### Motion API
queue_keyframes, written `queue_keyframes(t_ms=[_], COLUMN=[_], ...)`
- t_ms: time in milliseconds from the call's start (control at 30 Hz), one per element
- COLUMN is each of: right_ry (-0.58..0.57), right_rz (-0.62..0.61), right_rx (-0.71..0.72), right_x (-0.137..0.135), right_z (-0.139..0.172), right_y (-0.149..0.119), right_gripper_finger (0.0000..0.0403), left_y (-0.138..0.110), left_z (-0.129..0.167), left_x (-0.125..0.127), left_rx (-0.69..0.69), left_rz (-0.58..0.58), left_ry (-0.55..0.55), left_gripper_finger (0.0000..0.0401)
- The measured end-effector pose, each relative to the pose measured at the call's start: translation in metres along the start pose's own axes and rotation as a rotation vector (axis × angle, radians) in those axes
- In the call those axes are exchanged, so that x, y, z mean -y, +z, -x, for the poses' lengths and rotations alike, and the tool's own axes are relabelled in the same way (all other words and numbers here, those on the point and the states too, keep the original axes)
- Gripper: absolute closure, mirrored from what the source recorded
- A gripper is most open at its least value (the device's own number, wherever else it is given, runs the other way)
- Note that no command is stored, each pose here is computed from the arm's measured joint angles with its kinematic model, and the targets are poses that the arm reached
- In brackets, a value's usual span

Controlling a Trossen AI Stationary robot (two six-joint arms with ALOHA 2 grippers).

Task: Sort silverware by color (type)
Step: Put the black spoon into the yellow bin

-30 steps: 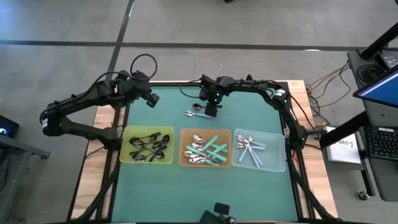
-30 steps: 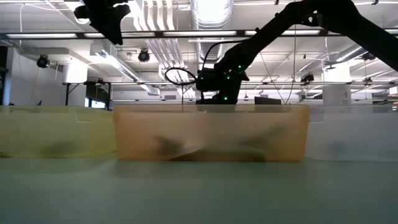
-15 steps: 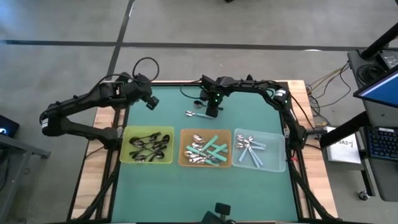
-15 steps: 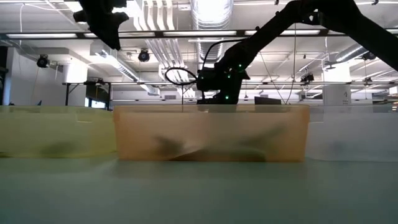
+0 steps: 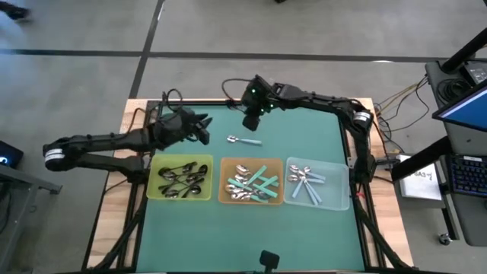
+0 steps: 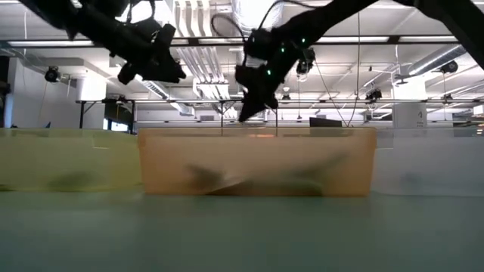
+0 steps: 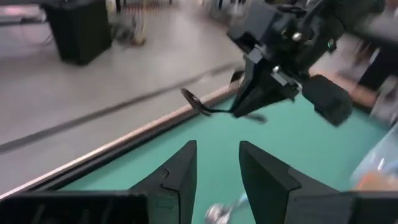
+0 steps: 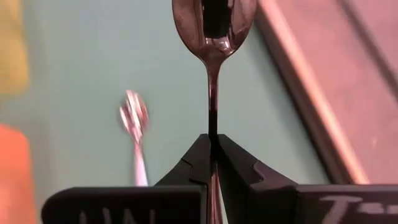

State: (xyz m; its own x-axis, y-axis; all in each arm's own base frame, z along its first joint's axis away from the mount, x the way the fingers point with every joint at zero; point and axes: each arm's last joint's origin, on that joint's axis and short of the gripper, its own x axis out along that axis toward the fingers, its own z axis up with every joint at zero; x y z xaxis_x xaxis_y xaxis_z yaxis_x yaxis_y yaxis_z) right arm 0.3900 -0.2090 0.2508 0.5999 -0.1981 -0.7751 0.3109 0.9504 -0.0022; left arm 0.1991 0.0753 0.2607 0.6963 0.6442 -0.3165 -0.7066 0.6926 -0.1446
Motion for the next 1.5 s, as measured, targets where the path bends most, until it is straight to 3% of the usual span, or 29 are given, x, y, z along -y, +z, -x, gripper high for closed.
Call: queue_keyframes(t_ms=[267, 567, 933, 1233, 1500], right_ry=[0.015, 0.056, 0.066, 0.021, 0.0], right_rz=[0.061, 0.158, 0.192, 0.216, 0.204], right_rx=[0.286, 0.469, 0.506, 0.504, 0.512], right_x=[-0.031, -0.069, -0.082, -0.082, -0.08], right_z=[0.036, 0.045, 0.046, 0.047, 0.05], right_y=[0.034, 0.053, 0.056, 0.056, 0.057], right_gripper_finger=[0.0394, 0.0394, 0.0394, 0.0394, 0.0397], left_y=[-0.014, 0.0, 0.023, 0.023, 0.021], left_z=[-0.009, -0.015, -0.019, -0.02, -0.02], left_x=[0.0, 0.006, 0.016, 0.016, 0.016], left_rx=[0.238, 0.287, 0.331, 0.307, 0.286], left_rz=[0.138, 0.138, 0.09, 0.107, 0.1], left_ry=[-0.076, -0.085, -0.086, -0.083, -0.09], left_gripper_finger=[0.0298, 0.0298, 0.0302, 0.0389, 0.0399])
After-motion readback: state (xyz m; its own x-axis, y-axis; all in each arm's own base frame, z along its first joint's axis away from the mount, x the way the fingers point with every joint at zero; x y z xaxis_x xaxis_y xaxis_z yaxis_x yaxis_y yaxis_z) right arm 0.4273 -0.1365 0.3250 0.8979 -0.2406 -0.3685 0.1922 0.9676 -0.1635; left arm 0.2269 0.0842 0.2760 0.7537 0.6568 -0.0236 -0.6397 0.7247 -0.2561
